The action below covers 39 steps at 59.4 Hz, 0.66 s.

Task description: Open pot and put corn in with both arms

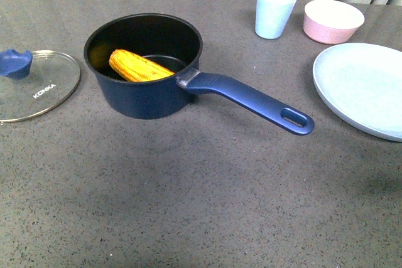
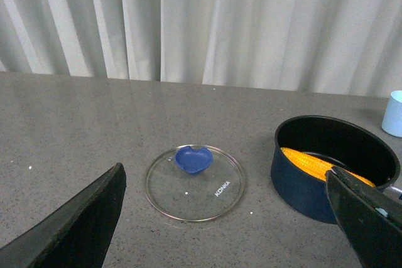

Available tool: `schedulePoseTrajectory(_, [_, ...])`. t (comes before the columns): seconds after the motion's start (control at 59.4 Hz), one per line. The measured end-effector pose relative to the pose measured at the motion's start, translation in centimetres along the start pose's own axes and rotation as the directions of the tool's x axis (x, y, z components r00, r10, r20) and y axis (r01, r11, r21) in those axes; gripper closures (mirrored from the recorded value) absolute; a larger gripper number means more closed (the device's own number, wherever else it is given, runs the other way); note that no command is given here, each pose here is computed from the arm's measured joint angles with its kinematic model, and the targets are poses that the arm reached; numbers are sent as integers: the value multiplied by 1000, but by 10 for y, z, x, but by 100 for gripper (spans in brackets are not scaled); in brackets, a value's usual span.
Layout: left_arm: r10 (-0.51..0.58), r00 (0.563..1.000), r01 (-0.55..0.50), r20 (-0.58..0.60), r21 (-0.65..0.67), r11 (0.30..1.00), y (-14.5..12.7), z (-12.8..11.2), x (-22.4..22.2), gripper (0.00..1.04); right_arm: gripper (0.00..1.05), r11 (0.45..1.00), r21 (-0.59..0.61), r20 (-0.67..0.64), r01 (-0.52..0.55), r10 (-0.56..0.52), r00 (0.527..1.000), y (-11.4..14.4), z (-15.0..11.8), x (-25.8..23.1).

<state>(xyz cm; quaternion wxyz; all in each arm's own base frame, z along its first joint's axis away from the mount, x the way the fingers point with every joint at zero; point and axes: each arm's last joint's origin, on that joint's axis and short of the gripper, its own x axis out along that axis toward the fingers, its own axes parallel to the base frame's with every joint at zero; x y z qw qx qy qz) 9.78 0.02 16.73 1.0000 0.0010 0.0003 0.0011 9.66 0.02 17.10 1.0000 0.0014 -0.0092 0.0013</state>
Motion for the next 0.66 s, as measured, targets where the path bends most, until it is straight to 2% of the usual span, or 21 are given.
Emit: schedulePoseTrajectory(0.657, [0, 1000, 0, 0, 0, 1000, 0, 0, 0, 9, 9, 1000, 0, 0, 0, 0, 1000, 0, 0, 0])
